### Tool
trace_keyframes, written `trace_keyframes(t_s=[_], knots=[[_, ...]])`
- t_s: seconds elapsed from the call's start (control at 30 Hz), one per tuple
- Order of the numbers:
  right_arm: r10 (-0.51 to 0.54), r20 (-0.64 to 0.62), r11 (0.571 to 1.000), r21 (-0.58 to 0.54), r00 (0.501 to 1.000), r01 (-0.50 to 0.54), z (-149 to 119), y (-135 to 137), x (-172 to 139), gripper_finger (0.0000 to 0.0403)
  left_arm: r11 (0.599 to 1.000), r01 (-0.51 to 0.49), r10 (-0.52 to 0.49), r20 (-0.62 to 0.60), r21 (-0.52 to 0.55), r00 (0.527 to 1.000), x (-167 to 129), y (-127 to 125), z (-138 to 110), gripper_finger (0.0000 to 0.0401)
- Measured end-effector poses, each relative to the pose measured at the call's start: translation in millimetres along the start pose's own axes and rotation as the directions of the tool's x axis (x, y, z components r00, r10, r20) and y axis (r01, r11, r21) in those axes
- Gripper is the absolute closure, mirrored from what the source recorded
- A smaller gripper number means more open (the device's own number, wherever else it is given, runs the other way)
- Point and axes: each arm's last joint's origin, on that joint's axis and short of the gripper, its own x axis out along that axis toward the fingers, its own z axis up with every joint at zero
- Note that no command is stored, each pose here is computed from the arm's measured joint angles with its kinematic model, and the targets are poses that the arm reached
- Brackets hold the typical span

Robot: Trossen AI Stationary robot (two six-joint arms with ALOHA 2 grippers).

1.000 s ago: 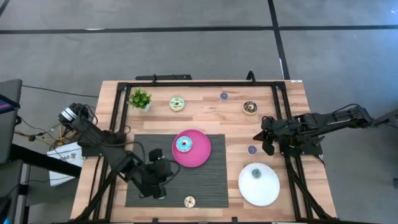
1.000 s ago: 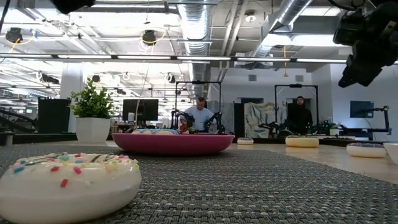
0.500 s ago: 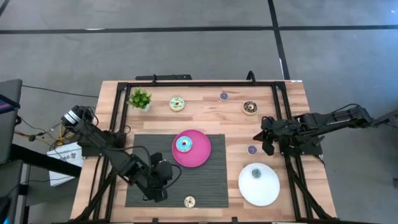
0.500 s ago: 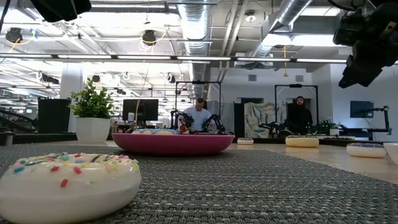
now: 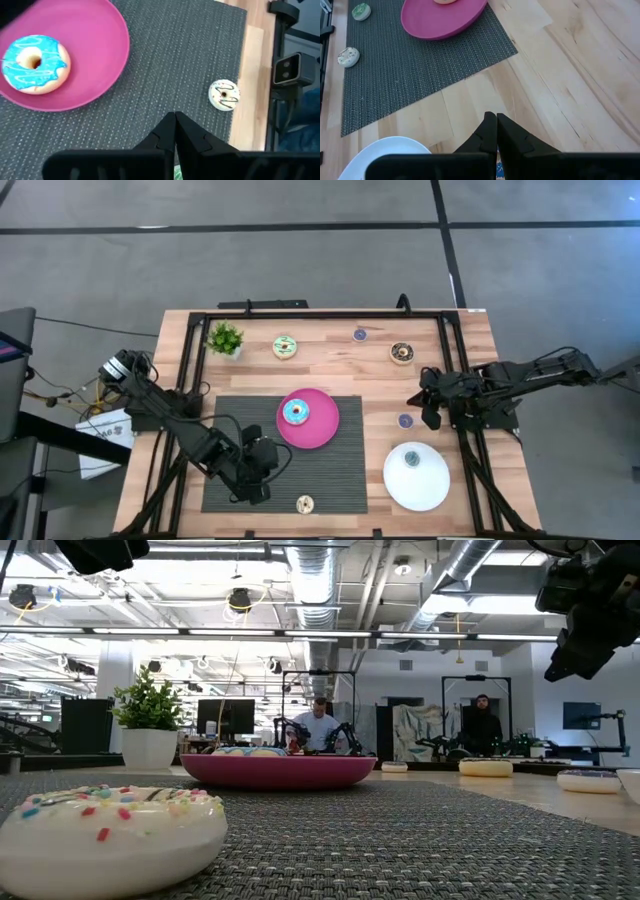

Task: Pick & Place donuts
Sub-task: Put the large light green donut on the pink plate

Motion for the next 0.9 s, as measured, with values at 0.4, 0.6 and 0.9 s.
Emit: trace_keyframes(t_s=[0.4, 0.6, 0.9], knots=[[0.001, 0.004, 1.0, 0.001, 1.0, -0.001, 0.4, 0.2, -0.2, 0.0402, 0.995, -0.091, 0.095, 0.133, -0.041, 0.987, 1.2, 3.9, 7.5, 0.0401], [0.002, 0.009, 1.0, 0.002, 1.0, -0.002, 1.0, 0.4, -0.2, 0.0402, 0.965, -0.163, 0.194, 0.139, -0.207, 0.971, 15.0, 33.4, 33.9, 0.0401], [-0.008, 0.014, 1.0, 0.002, 1.0, 0.008, 1.1, 0.1, -0.2, 0.0402, 0.936, -0.177, 0.181, -0.016, -0.303, 0.983, 38.7, 116.1, 83.8, 0.0401]])
